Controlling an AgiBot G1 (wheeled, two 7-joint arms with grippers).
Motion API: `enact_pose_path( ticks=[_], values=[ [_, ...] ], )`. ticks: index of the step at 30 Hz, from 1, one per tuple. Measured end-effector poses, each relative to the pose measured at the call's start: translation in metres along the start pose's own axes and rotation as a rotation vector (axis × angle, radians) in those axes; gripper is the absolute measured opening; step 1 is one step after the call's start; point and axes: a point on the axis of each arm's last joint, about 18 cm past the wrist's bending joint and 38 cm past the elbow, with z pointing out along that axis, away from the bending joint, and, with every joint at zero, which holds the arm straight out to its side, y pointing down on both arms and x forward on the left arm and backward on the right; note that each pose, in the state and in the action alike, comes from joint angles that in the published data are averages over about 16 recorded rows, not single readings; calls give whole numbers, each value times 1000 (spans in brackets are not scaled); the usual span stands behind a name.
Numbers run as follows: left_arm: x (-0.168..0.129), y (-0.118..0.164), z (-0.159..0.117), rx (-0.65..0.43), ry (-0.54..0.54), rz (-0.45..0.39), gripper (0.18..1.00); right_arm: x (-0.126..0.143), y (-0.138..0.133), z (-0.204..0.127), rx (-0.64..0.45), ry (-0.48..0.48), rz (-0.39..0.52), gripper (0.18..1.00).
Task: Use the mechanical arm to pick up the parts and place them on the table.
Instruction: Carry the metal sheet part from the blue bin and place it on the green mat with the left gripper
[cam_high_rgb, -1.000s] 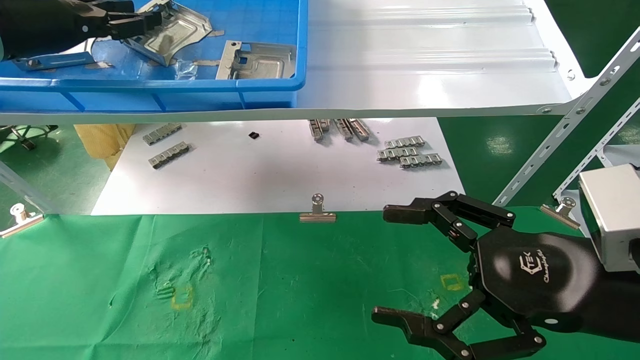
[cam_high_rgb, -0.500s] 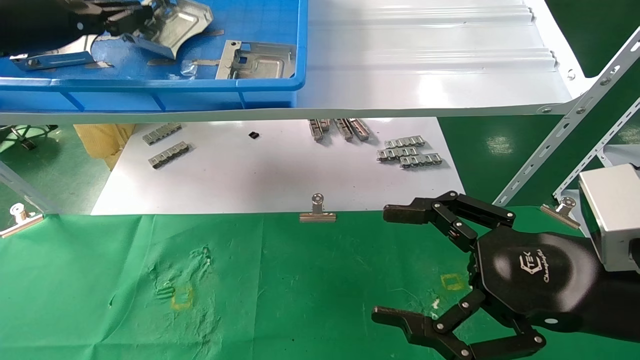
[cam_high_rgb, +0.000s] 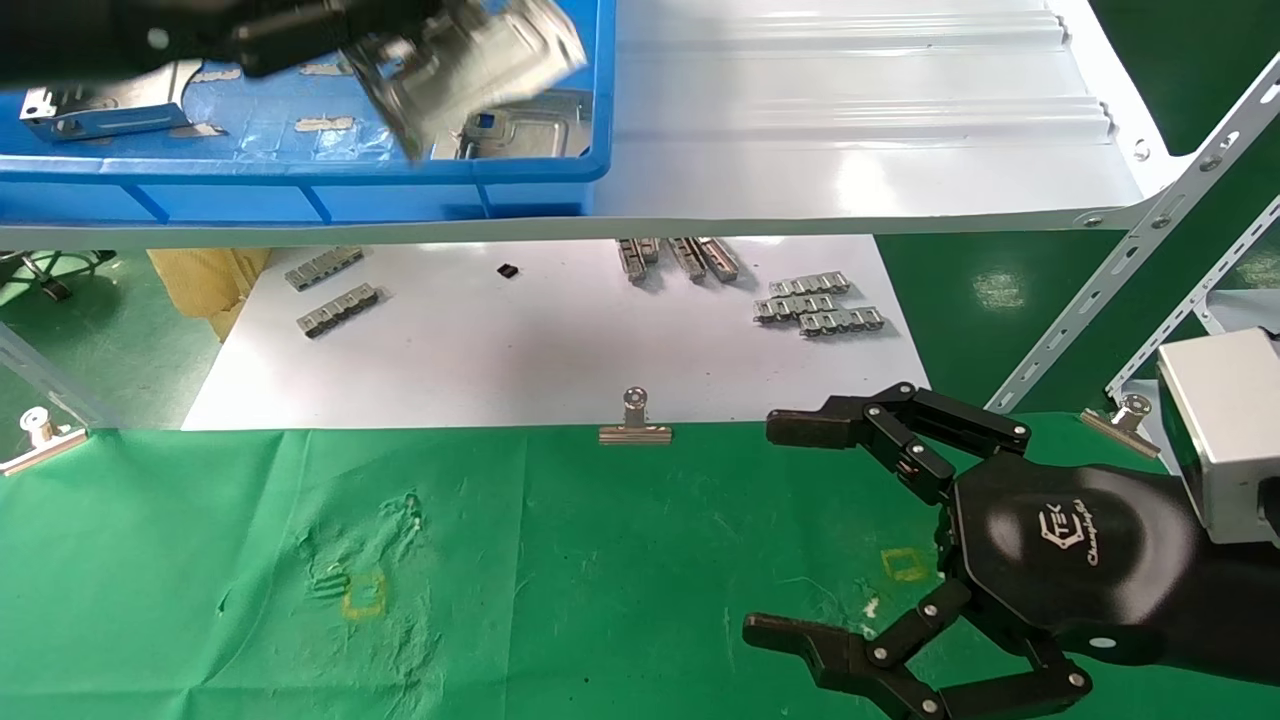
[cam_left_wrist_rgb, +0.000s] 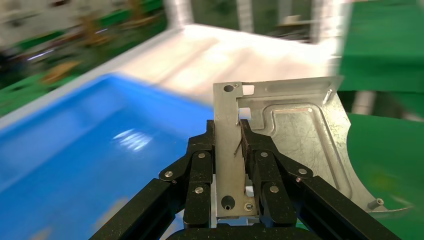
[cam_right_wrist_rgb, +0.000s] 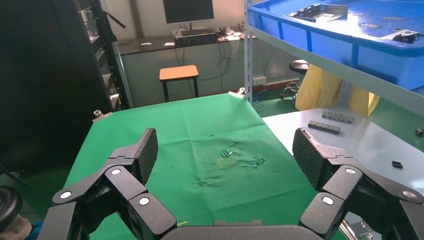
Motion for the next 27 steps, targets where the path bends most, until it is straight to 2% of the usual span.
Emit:
enact_pose_path(
  ticks=[8,13,19,27],
  values=[
    [38,11,-8,46,161,90,273,0,0,0,0,0,0,1001],
    [59,31,-17,20,219,138,273,0,0,0,0,0,0,1001],
    [78,79,-30,-120,275,241,273,0,0,0,0,0,0,1001],
    [80,159,-52,-354,321,390,273,0,0,0,0,0,0,1001]
  ],
)
